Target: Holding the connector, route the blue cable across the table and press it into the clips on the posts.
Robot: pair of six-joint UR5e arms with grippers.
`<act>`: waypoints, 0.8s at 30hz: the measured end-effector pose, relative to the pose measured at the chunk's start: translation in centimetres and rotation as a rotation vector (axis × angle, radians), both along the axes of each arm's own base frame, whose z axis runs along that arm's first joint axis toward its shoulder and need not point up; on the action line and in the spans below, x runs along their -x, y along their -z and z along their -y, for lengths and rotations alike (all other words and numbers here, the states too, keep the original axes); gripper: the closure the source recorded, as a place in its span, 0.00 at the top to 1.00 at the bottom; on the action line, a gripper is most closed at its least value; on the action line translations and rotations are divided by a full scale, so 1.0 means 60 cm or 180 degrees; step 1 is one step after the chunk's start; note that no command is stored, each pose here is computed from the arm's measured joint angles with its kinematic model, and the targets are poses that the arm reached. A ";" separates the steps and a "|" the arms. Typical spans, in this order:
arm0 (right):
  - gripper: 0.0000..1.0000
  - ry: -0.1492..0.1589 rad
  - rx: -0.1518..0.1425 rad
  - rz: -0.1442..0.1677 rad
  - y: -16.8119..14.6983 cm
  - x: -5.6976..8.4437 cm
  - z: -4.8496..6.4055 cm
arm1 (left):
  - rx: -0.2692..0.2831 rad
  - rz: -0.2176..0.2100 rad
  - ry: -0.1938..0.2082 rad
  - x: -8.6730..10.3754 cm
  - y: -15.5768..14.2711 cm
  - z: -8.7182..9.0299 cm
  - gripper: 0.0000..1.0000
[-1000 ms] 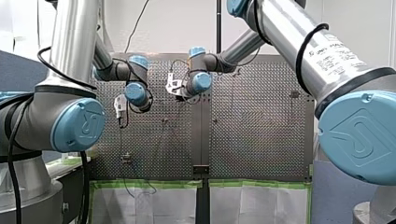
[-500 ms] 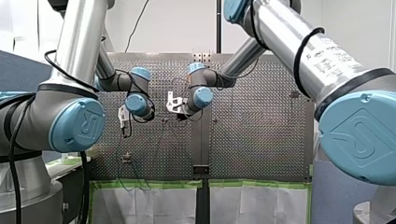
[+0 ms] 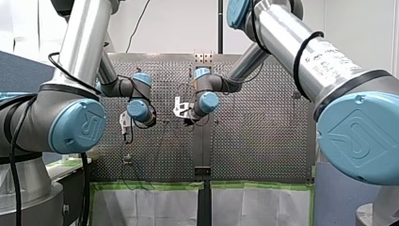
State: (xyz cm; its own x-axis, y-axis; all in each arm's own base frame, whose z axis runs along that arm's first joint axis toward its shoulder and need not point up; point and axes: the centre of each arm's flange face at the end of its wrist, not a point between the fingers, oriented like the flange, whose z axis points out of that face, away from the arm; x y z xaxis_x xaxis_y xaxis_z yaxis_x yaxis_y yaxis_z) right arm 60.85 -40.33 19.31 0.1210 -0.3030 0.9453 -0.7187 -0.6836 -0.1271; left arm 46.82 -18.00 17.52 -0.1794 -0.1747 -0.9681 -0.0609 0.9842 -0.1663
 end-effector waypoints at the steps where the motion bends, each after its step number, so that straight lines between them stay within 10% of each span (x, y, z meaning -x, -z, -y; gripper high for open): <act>1: 0.00 0.0004 -0.0001 0.0001 0.000 0.001 0.002 | 0.0002 -0.0004 0.0002 -0.001 0.002 0.000 0.00; 24: 0.00 0.0075 0.0034 0.0063 -0.001 0.014 0.030 | 0.0117 0.0021 -0.0004 -0.062 0.048 -0.016 0.00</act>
